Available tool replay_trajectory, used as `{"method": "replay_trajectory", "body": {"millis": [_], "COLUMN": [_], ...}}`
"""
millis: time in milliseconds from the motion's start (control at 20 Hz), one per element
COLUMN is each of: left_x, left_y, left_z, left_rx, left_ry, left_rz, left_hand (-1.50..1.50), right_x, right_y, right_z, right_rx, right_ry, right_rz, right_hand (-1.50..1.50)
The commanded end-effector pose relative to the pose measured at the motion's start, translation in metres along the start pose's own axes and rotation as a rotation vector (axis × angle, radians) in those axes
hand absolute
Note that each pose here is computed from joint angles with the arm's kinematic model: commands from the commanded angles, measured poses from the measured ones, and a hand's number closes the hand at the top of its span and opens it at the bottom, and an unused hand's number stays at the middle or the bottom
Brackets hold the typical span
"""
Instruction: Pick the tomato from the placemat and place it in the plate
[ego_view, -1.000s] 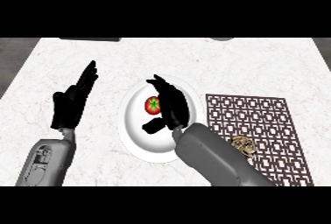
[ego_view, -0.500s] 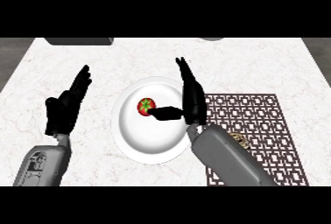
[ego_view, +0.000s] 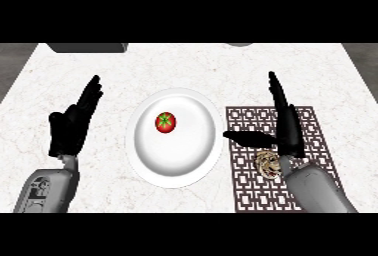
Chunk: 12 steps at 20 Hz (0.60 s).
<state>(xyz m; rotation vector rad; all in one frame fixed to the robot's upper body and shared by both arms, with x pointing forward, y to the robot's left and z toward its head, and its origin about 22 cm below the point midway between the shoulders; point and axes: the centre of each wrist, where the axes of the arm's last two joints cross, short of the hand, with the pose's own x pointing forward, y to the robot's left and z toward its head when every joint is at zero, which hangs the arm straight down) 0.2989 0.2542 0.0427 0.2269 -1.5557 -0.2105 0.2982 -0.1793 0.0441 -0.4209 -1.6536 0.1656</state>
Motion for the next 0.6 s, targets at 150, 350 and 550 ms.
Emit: {"method": "replay_trajectory", "body": {"millis": [150, 350, 550], "left_x": [0.000, -0.005, 0.014], "left_y": [0.009, -0.007, -0.002], "left_z": [0.006, -0.006, 0.000], "left_rx": [-0.018, -0.006, 0.001], "left_ry": [0.004, 0.000, -0.011], "left_rz": [-0.005, 0.004, -0.008], "left_hand": [0.00, 0.00, 0.00], "right_x": [-0.034, -0.046, -0.068], "right_y": [-0.083, -0.105, -0.099], "right_z": [0.006, 0.006, 0.012], "right_rx": [0.011, 0.034, 0.014], "right_ry": [-0.024, 0.003, 0.006], "right_rz": [0.021, -0.013, -0.027], "right_hand": [-1.50, -1.50, -1.50]}}
